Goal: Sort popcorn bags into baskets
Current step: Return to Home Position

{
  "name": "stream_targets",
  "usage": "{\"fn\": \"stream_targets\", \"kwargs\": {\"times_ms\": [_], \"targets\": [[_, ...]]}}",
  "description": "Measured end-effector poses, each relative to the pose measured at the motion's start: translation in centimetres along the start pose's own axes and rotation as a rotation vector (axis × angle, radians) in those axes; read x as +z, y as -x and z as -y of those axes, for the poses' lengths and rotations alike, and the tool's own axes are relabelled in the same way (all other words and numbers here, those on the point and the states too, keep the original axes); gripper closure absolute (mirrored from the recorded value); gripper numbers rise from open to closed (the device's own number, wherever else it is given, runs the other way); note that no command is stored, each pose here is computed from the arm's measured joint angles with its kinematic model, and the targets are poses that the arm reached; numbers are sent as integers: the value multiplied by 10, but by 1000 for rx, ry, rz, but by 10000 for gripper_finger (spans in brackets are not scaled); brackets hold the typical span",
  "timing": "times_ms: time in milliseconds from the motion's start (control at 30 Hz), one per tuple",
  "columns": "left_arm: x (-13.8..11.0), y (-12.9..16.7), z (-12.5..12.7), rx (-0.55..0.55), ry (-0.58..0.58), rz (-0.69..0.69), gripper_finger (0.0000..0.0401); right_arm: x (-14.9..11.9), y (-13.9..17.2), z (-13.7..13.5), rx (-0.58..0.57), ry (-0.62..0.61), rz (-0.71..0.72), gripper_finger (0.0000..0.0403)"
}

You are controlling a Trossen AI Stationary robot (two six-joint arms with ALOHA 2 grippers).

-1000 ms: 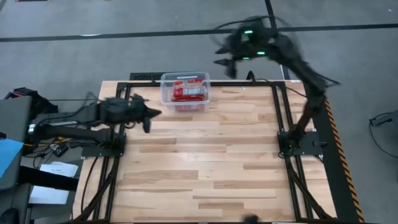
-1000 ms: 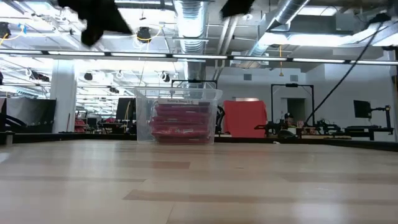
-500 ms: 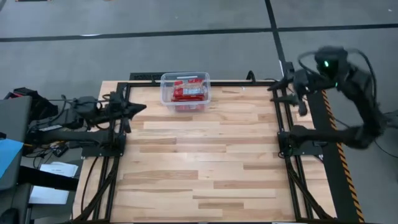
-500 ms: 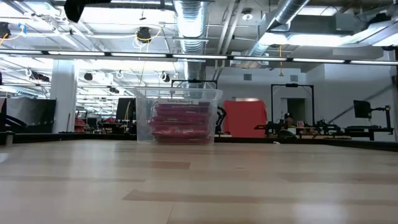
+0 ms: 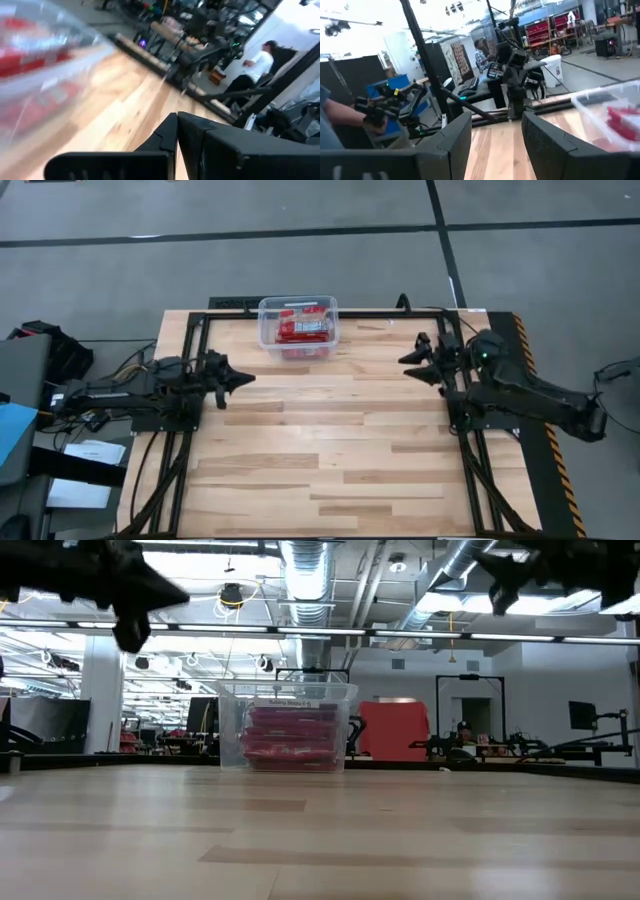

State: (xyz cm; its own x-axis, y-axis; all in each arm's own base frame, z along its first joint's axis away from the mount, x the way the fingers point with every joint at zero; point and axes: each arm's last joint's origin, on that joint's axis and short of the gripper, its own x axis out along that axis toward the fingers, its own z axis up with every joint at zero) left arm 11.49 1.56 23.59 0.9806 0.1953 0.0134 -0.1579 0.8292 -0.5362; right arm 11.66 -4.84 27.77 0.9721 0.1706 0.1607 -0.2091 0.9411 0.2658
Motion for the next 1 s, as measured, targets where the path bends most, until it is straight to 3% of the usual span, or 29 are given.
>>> {"fn": "stream_targets", "kwargs": {"times_ms": [100, 200, 433, 633, 867, 1000], "targets": [[-12, -2, -7, -1, 37, -20, 401, -11, 5, -5, 13, -6, 21, 207], [-14, -2, -9, -41, 60, -9, 401, -2, 17, -17, 28, 49, 75, 204], [-8, -2, -11, -123, 59, 4, 401, 6, 64, -57, -92, 30, 92, 200], [-9, -2, -22, -89, 42, -30, 401, -2, 57, -41, -212, 77, 90, 207], [-29, 1, -43, -81, 63, -63, 401, -70, 36, -5, -42, -5, 228, 215], [-41, 3, -50, -144, 85, -49, 401, -75, 30, -9, -87, -11, 204, 218]]}}
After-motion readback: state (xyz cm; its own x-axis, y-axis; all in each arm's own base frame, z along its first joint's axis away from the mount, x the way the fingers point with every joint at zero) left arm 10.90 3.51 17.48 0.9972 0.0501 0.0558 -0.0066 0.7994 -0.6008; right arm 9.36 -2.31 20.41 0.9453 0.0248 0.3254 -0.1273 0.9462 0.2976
